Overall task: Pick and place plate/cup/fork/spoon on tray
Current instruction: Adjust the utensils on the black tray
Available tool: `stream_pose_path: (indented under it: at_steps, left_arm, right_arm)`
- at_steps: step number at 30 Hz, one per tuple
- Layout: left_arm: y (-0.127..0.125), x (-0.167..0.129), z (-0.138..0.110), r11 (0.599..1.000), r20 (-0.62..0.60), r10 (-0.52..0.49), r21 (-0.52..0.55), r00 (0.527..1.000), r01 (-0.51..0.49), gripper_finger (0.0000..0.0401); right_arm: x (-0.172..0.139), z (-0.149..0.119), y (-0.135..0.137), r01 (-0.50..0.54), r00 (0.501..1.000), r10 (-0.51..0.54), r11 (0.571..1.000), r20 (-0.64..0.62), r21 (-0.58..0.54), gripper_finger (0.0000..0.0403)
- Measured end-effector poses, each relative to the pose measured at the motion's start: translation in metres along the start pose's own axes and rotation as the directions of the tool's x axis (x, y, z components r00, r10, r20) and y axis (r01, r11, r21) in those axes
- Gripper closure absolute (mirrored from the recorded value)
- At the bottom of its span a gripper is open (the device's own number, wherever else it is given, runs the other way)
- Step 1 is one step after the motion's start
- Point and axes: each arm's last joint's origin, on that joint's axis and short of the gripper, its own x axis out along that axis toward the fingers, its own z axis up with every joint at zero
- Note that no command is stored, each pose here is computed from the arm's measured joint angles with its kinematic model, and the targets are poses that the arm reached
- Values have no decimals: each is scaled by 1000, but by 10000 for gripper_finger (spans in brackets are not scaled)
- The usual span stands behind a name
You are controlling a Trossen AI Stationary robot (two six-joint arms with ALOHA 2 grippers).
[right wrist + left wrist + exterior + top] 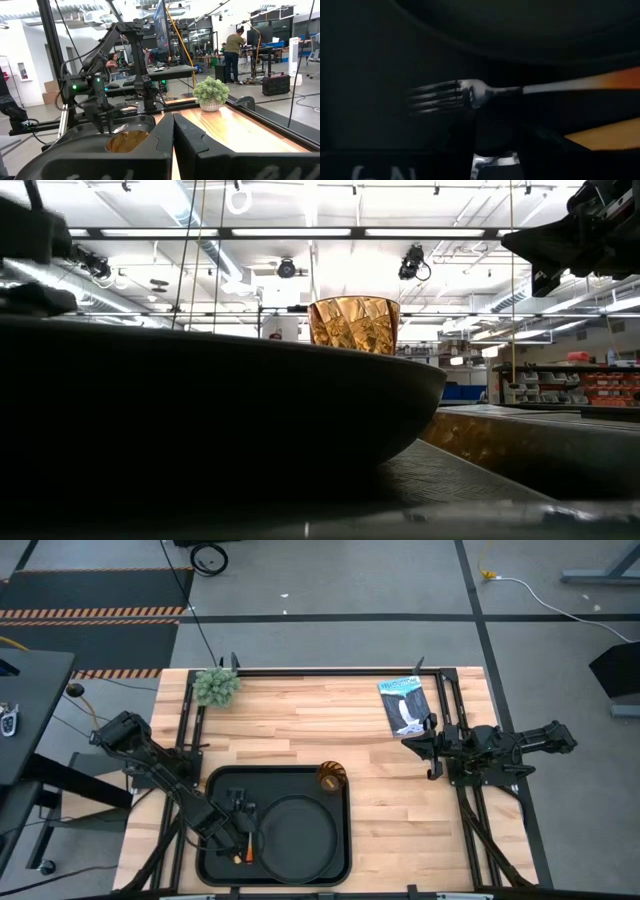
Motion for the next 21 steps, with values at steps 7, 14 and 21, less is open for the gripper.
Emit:
stream_pose_path:
  at_steps: [7,14,21]
  left_arm:
    - [5,-22,9,1000,102,24,-3,995,-24,268]
    - [7,-29,-6,1000,-37,6,-9,999,-6,269]
    - [8,-32,-23,998,-173,45,-33,984,-51,269]
  right_arm:
    - [0,0,0,0,1000,0,1000,0,0,386]
    - [0,0,0,0,1000,0,1000,0,0,386]
    - [0,0,0,0,1000,0,1000,0,0,386]
